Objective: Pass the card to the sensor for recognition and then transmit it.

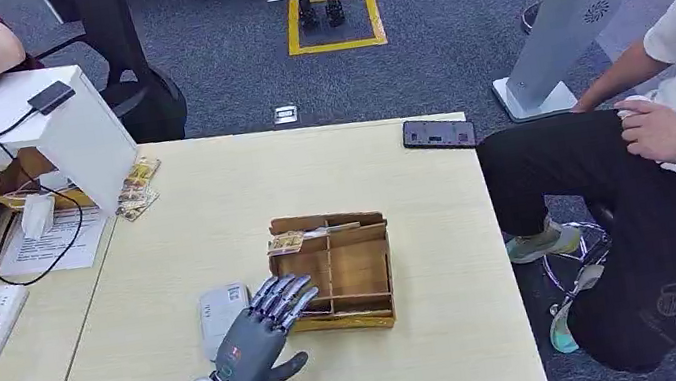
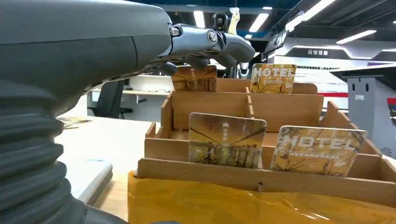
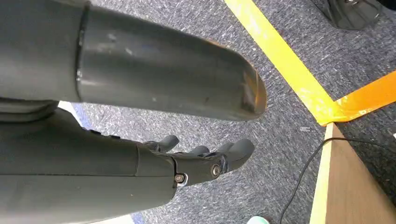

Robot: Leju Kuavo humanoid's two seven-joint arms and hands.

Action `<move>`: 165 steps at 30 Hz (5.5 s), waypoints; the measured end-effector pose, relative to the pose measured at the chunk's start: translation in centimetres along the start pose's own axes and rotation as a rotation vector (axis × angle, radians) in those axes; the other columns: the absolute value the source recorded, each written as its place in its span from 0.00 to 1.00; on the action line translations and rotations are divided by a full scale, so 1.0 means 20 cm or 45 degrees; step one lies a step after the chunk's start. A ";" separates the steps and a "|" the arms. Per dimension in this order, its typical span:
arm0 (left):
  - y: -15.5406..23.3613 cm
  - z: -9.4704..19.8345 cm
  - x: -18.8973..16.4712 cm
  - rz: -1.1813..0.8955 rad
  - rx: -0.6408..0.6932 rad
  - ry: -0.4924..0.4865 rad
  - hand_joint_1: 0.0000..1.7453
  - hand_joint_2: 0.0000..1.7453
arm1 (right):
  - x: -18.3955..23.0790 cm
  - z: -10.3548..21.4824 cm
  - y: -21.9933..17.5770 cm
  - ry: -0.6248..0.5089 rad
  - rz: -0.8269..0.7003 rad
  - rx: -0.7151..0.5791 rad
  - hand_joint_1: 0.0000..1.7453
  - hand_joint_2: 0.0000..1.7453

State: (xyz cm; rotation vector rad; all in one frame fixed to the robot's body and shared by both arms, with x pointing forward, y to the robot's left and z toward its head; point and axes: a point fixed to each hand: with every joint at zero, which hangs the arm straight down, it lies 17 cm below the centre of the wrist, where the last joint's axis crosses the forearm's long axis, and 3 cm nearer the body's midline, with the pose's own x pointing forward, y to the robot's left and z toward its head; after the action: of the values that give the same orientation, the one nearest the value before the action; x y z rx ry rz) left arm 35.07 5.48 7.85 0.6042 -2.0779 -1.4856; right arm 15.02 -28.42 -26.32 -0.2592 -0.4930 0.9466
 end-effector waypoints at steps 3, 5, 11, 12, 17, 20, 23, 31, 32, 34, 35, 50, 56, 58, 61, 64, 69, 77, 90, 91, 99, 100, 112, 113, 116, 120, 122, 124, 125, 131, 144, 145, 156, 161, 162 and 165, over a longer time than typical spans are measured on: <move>0.00 0.00 0.00 0.001 -0.001 0.000 0.00 1.00 | 0.00 0.00 0.00 0.000 0.000 0.000 0.00 0.00; 0.00 0.00 0.00 0.001 -0.001 0.000 0.00 1.00 | 0.00 0.00 0.00 0.000 0.000 0.000 0.00 0.00; 0.00 0.00 0.00 0.009 0.000 0.000 0.00 1.00 | 0.00 0.00 0.00 -0.003 0.001 0.001 0.00 0.00; 0.00 -0.01 0.01 0.010 0.001 0.000 0.00 1.00 | 0.00 0.00 0.00 -0.003 0.002 0.001 0.00 0.00; 0.01 -0.05 0.04 0.059 0.017 0.003 0.00 1.00 | 0.00 0.00 0.00 -0.006 0.011 0.003 0.00 0.00; 0.01 -0.05 0.04 0.066 0.021 0.005 0.00 1.00 | 0.00 0.00 0.00 -0.008 0.015 0.003 0.00 0.00; 0.02 -0.06 0.04 0.067 0.026 0.007 0.00 1.00 | 0.00 0.00 0.00 -0.009 0.020 0.004 0.00 0.00; 0.03 -0.07 0.03 0.068 0.033 0.010 0.00 1.00 | 0.00 0.00 0.00 -0.009 0.023 0.006 0.00 0.00; 0.03 -0.08 0.02 0.067 0.034 0.011 0.00 1.00 | 0.00 0.00 0.00 -0.009 0.023 0.005 0.00 0.00; 0.03 -0.08 0.02 0.067 0.035 0.012 0.00 1.00 | 0.00 0.00 0.01 -0.009 0.023 0.008 0.00 0.00; 0.03 -0.08 0.02 0.068 0.035 0.016 0.00 1.00 | 0.00 0.00 0.01 -0.009 0.023 0.008 0.00 0.00; 0.03 -0.10 0.02 0.093 0.045 0.025 0.00 1.00 | 0.00 0.00 0.01 -0.007 0.032 0.009 0.00 0.00; 0.04 -0.12 0.02 0.098 0.053 0.023 0.00 1.00 | 0.00 0.00 0.01 -0.009 0.036 0.009 0.00 0.00; 0.04 -0.12 0.02 0.098 0.052 0.021 0.00 1.00 | 0.00 0.00 0.01 -0.009 0.037 0.010 0.00 0.00; 0.04 -0.12 0.02 0.096 0.053 0.020 0.00 1.00 | 0.00 0.00 0.01 -0.010 0.038 0.011 0.00 0.00; 0.04 -0.12 0.00 0.094 0.052 0.028 0.00 1.00 | 0.00 0.00 0.01 -0.009 0.038 0.011 0.00 0.00; 0.04 -0.12 -0.02 0.090 0.052 0.037 0.00 1.00 | 0.00 0.00 0.01 -0.010 0.042 0.012 0.00 0.00; 0.04 -0.13 -0.06 0.082 0.050 0.063 0.00 1.00 | 0.00 0.00 0.01 -0.014 0.058 0.013 0.00 0.00; 0.02 -0.13 -0.07 0.087 0.045 0.067 1.00 1.00 | 0.00 0.00 0.01 -0.013 0.055 0.012 0.00 0.00; 0.02 -0.13 -0.07 0.089 0.045 0.068 1.00 1.00 | 0.00 0.00 0.01 -0.013 0.054 0.012 0.00 0.00; 0.01 -0.13 -0.07 0.123 0.039 0.077 1.00 1.00 | 0.00 0.00 0.01 -0.013 0.053 0.013 0.00 0.00; 0.01 -0.13 -0.07 0.126 0.037 0.078 1.00 1.00 | 0.00 0.00 0.01 -0.012 0.052 0.013 0.00 0.00; 0.02 -0.13 -0.09 0.155 0.050 0.094 1.00 1.00 | 0.00 0.00 0.00 -0.009 0.042 0.008 0.00 0.00; 0.02 -0.13 -0.09 0.156 0.049 0.095 1.00 1.00 | 0.00 0.00 0.00 -0.009 0.041 0.008 0.00 0.00; 0.02 -0.12 -0.10 0.163 0.049 0.101 1.00 1.00 | 0.00 0.00 0.00 -0.014 0.037 0.004 0.00 0.00; 0.02 -0.12 -0.11 0.180 0.057 0.111 1.00 1.00 | 0.01 0.00 0.00 -0.020 0.034 0.003 0.00 0.00; 0.02 -0.12 -0.11 0.193 0.061 0.116 1.00 1.00 | 0.01 0.00 0.00 -0.021 0.034 0.001 0.00 0.00; 0.03 -0.11 -0.12 0.218 0.070 0.124 1.00 1.00 | 0.01 0.00 0.00 -0.020 0.034 0.000 0.00 0.00; 0.03 -0.11 -0.13 0.225 0.076 0.132 1.00 1.00 | 0.01 0.00 0.00 -0.020 0.034 0.000 0.00 0.00; 0.05 -0.10 -0.18 0.232 0.089 0.161 1.00 1.00 | 0.00 0.00 0.00 -0.019 0.032 0.000 0.00 0.00; 0.04 -0.10 -0.19 0.239 0.073 0.159 1.00 1.00 | 0.00 0.00 0.00 -0.019 0.035 0.001 0.00 0.00; 0.04 -0.10 -0.18 0.239 0.073 0.157 1.00 1.00 | 0.00 0.00 0.00 -0.018 0.036 0.000 0.00 0.00; 0.06 -0.09 -0.23 0.250 0.084 0.180 1.00 1.00 | 0.00 0.00 -0.01 -0.015 0.028 -0.003 0.00 0.00; 0.06 -0.06 -0.26 0.231 0.067 0.179 1.00 1.00 | 0.00 0.00 -0.01 -0.015 0.025 -0.001 0.00 0.00; 0.06 -0.06 -0.27 0.227 0.063 0.179 1.00 1.00 | 0.00 0.00 -0.01 -0.015 0.025 -0.001 0.00 0.00; 0.06 -0.04 -0.29 0.216 0.061 0.189 1.00 1.00 | 0.00 0.00 -0.01 -0.014 0.024 0.000 0.00 0.00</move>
State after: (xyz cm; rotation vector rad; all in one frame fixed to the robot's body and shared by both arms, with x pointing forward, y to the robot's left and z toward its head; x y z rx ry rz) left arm 40.02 8.91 8.38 0.5254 -2.0017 -1.2613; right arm 15.09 -28.50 -26.28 -0.2593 -0.5013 0.9666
